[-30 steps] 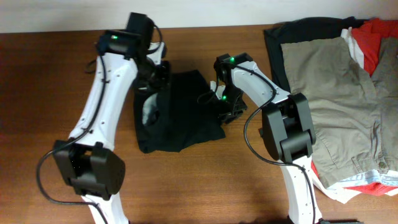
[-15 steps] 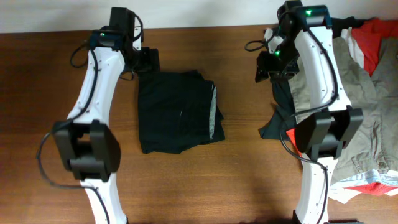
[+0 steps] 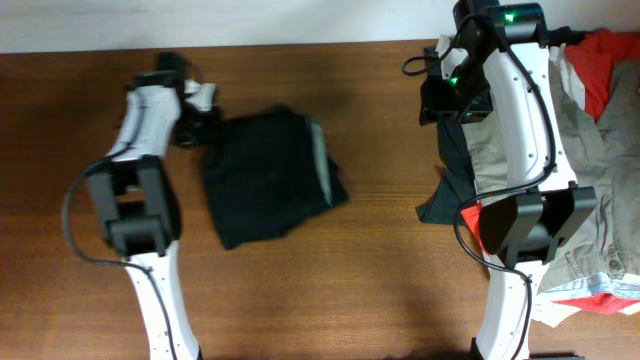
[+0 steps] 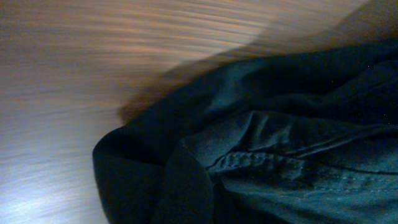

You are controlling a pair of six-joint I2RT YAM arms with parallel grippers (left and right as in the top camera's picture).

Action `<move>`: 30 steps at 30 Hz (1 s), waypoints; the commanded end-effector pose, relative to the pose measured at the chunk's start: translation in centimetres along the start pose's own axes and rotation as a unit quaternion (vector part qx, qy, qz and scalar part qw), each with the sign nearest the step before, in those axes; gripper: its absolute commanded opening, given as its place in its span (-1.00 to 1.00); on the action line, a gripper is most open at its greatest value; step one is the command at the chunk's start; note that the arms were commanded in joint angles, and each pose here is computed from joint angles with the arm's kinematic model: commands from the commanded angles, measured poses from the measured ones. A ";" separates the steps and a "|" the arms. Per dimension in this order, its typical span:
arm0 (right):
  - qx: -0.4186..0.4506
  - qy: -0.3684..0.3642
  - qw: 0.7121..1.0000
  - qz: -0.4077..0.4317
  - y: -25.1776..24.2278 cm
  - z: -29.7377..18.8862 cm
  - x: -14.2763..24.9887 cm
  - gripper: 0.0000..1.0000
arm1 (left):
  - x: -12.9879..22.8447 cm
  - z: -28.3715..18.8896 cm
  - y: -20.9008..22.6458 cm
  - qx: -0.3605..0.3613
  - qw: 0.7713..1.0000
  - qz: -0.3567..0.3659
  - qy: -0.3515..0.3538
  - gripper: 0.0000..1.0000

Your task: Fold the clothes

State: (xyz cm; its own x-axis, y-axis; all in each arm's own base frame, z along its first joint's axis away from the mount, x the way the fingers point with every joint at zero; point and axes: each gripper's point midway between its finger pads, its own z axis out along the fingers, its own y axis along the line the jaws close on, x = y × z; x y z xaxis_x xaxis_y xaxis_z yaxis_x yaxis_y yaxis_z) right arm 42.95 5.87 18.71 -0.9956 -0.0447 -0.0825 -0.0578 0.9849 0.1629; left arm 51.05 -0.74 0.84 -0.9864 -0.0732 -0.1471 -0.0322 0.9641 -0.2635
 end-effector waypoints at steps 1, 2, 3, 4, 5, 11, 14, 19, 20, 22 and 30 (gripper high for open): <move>0.017 -0.024 1.000 -0.001 -0.1 -1.9 0.1 0.12 | -0.4 -9.6 15.9 -0.132 0.968 -0.192 -0.091 -1.00; 0.017 -0.024 1.000 -0.001 -0.1 -1.9 0.1 0.12 | 0.7 -11.1 19.7 -0.157 0.956 -0.226 -0.097 -1.00; 0.017 -0.024 1.000 -0.001 -0.1 -1.9 0.1 0.12 | 2.3 -12.3 23.5 -0.172 0.942 -0.271 -0.103 -1.00; 0.019 -0.024 1.000 -0.001 -0.1 -1.9 0.1 0.13 | 3.5 -13.2 25.9 -0.175 0.928 -0.311 -0.109 -1.00; 0.021 -0.024 0.999 -0.002 -0.2 -1.9 0.1 0.13 | 4.8 -14.0 28.2 -0.171 0.910 -0.357 -0.119 -1.00; 0.020 -0.030 0.999 -0.003 -0.2 -1.9 -0.2 0.14 | 10.2 -16.7 35.0 -0.174 0.860 -0.462 -0.131 -0.78; 0.020 -0.031 0.999 -0.003 -0.2 -1.9 -0.3 0.22 | 10.8 -18.8 34.3 -0.162 0.858 -0.469 -0.136 0.58; -0.041 -0.069 0.997 -0.002 1.5 -2.2 -2.2 0.97 | 5.3 -27.1 25.9 -0.164 0.898 -0.341 -0.225 0.74; -0.050 -0.081 0.995 0.000 1.3 -2.4 -2.8 0.97 | 3.9 -27.2 23.3 -0.152 0.913 -0.301 -0.231 0.74; -0.043 -0.101 0.994 0.025 -1.4 -3.0 -3.6 0.98 | 0.0 -24.8 14.4 -0.123 0.954 -0.168 -0.214 0.74; -0.006 -0.029 0.995 0.098 -6.9 -4.8 3.2 0.97 | 10.7 -18.9 -0.3 -0.117 0.987 -0.068 0.082 0.74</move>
State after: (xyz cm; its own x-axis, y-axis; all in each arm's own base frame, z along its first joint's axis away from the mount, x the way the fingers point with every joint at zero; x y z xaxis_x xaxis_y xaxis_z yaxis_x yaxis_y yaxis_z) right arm 42.65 -2.55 19.15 -0.9803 0.1830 -0.0743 0.1643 0.9642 0.2081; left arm 40.49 2.97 17.46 -0.9816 -0.1718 -0.0838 -0.1658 0.9834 -0.0739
